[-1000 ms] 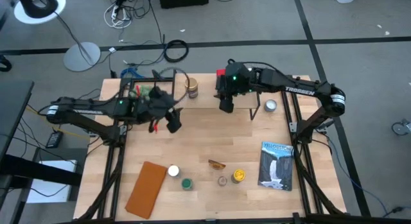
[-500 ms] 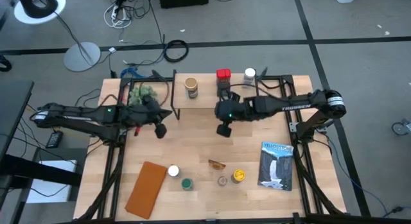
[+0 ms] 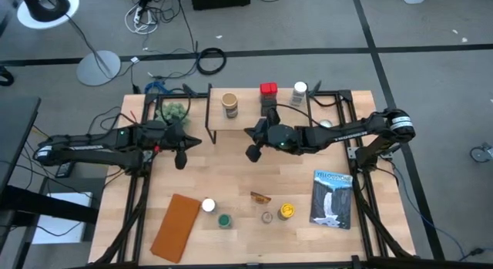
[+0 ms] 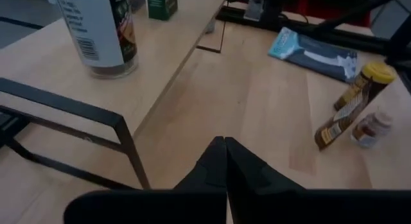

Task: Shelf spices
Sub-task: Put the golden seasoning bottle on the shelf

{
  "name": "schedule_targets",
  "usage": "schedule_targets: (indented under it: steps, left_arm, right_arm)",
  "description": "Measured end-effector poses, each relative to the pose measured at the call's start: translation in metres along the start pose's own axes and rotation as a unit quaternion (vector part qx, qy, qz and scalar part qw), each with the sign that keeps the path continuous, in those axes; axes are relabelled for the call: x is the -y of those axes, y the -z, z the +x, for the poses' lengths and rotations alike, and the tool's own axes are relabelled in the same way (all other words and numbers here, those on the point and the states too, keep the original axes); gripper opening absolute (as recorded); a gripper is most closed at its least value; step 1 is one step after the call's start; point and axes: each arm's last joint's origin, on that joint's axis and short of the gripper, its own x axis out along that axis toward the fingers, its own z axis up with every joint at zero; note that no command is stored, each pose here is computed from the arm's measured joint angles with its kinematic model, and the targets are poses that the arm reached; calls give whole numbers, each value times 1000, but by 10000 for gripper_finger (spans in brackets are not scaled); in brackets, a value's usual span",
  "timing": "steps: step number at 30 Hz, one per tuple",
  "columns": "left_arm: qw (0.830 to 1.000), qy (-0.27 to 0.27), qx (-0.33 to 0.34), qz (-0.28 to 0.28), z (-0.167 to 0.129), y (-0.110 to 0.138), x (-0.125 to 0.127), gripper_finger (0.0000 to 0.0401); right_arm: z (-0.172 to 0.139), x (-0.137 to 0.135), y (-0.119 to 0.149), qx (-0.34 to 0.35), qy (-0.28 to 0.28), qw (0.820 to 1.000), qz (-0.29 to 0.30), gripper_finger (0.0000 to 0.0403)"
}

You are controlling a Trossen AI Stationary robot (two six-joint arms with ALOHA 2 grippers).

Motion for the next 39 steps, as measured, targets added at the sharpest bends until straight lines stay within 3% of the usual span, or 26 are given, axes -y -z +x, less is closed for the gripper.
schedule_targets:
  steps: [8, 13, 24, 39]
  left_arm:
    - [1000, -8, 1, 14, 2, 0, 0, 1]
    - [1000, -11, 4, 16, 2, 0, 0, 1]
    - [1000, -13, -9, 27, 2, 2, -1, 1]
    - [1000, -12, 0, 29, 2, 1, -1, 1]
  right_arm:
    - [30, -24, 8, 3, 16, 1000, 0, 1]
    - [56, -38, 9, 18, 94, 995, -13, 1]
    - [95, -19, -5, 29, 153, 988, 6, 0]
    - [113, 19, -19, 31, 138, 990, 10, 0]
